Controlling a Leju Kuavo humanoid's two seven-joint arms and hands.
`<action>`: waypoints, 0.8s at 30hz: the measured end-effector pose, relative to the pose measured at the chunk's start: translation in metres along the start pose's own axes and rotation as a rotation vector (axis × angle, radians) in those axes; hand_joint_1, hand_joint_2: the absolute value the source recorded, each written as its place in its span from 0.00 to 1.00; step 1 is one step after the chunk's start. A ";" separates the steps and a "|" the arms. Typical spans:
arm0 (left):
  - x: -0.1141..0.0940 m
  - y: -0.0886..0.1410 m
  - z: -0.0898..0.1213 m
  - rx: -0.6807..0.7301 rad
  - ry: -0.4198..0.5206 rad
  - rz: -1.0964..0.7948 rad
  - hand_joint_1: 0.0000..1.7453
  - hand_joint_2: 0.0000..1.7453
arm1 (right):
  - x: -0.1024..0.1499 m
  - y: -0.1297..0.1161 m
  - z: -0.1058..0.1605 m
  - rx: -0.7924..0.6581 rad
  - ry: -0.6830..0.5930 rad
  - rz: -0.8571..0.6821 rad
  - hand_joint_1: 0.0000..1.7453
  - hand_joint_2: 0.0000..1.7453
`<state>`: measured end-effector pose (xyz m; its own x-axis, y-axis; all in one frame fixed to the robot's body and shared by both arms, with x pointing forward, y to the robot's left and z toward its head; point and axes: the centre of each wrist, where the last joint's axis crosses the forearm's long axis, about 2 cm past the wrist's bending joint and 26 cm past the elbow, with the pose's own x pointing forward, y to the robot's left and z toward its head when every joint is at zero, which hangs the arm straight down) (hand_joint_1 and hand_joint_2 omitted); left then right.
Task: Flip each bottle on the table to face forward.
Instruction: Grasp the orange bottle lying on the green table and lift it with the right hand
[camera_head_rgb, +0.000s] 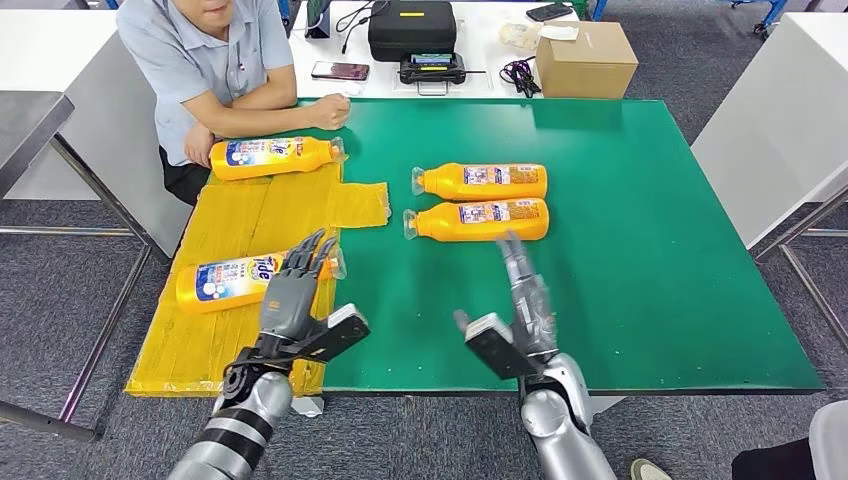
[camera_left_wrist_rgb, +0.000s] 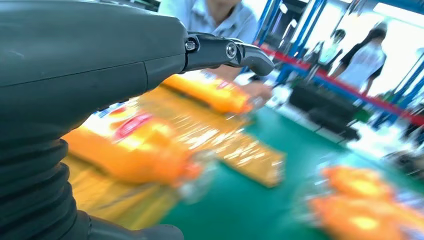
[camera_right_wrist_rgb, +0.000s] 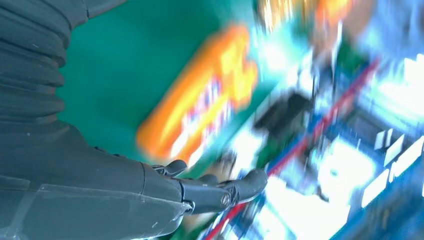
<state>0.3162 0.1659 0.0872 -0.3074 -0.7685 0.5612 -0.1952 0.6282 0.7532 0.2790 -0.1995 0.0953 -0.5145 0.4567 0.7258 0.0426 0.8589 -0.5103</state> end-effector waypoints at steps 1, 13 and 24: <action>0.009 0.001 -0.001 0.019 -0.019 0.013 0.00 1.00 | 0.002 -0.005 -0.002 -0.038 0.000 0.016 0.00 1.00; 0.076 0.012 0.002 0.128 -0.218 0.112 0.00 1.00 | 0.009 -0.033 0.002 -0.240 -0.081 0.137 0.00 1.00; 0.116 0.018 0.006 0.164 -0.326 0.294 0.00 1.00 | 0.023 -0.054 -0.002 -0.353 -0.131 0.451 0.00 1.00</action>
<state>0.2717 0.0889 0.1639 -0.6436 -0.4927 0.5857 -0.1926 0.8449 0.4990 0.2665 -0.2349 0.1401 -0.4804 0.7815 0.3982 0.5530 0.6222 -0.5541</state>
